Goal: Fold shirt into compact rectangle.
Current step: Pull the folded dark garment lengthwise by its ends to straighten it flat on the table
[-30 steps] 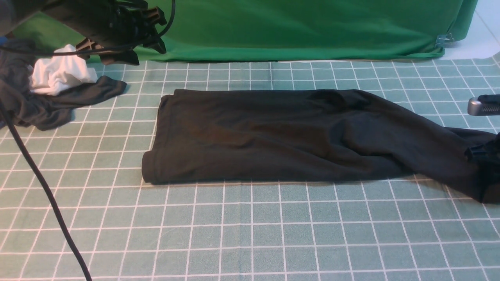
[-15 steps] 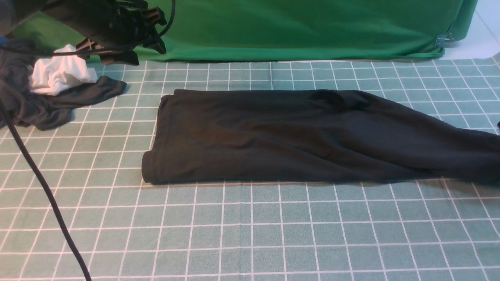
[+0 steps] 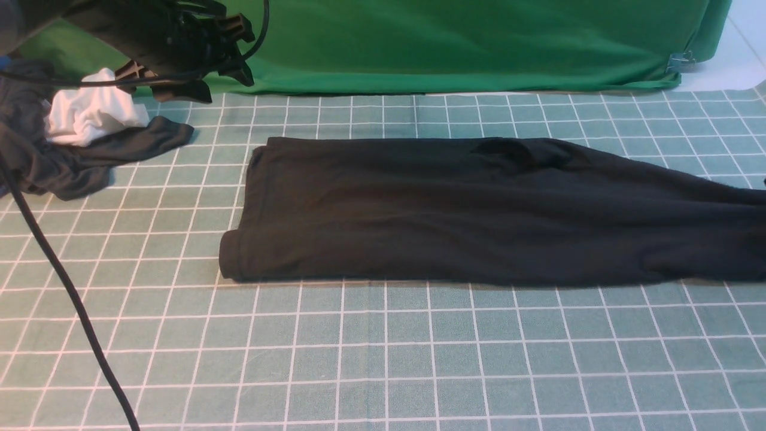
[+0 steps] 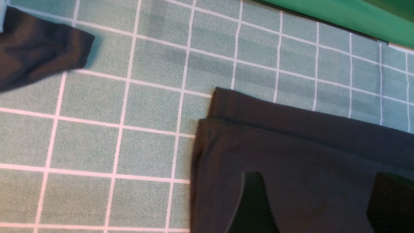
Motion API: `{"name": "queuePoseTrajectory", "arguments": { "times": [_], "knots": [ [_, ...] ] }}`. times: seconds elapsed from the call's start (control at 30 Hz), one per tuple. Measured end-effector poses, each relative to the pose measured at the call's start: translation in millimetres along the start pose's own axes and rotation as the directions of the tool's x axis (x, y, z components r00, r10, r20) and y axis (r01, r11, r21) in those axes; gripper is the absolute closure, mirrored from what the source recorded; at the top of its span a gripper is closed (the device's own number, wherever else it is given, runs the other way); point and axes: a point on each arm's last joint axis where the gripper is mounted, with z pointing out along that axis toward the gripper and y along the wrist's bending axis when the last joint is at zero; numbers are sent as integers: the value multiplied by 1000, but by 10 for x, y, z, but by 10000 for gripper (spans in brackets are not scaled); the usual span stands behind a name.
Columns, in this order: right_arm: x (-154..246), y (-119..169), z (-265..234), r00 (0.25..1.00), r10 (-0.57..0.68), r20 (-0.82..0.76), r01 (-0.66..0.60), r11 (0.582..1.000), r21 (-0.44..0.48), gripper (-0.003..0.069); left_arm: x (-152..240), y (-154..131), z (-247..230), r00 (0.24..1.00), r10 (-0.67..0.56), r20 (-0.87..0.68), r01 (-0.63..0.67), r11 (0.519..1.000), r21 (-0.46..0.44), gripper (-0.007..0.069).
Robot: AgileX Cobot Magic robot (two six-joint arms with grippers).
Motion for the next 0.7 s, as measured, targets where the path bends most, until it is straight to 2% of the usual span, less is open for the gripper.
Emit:
{"name": "queuePoseTrajectory", "arguments": {
  "times": [0.03, 0.07, 0.1, 0.13, 0.2, 0.27, 0.43, 0.53, 0.6, 0.7],
  "knots": [
    [-9, -27, -2, 1000, 7, 8, -7, 1000, 29, 438, 0, 1, 0, 1000, 1, 0, -1, 1000, -1, 195],
    [-13, -32, -4, 1000, 17, 11, -17, 999, 33, 429, 0, 1, 0, 1000, 1, 0, -1, 1000, -1, 195],
    [-33, -61, -35, 999, 32, 16, -33, 998, 54, 369, 0, 1, 0, 1000, 1, 0, -1, 1000, -1, 195],
    [-34, -64, -38, 999, 40, 16, -40, 998, 56, 361, 0, 1, 0, 1000, 1, 0, -1, 1000, -1, 195],
    [-57, -103, -137, 996, 89, 7, -89, 993, 72, 274, 2, 1, 0, 1000, 1, -2, -1, 1000, -1, 195],
    [-67, -129, -241, 993, 119, -10, -118, 990, 76, 230, 3, 1, 0, 1000, 1, -3, -1, 1000, -1, 195],
    [72, -128, -410, 965, 203, -167, -200, 979, 34, 202, 10, 2, 0, 1000, 1, -12, -1, 1000, -2, 195],
    [163, -100, -328, 940, 268, -212, -288, 955, -69, 200, 18, 2, -2, 1000, 5, -21, -5, 1000, -3, 195],
    [197, -110, -227, 936, 286, -205, -314, 941, -124, 197, 22, 3, -2, 1000, 12, -25, -12, 1000, -3, 195],
    [208, -128, -64, 937, 300, -179, -328, 933, -149, 164, 31, 4, -2, 999, 22, -35, -23, 1000, -4, 195]
  ]
}}
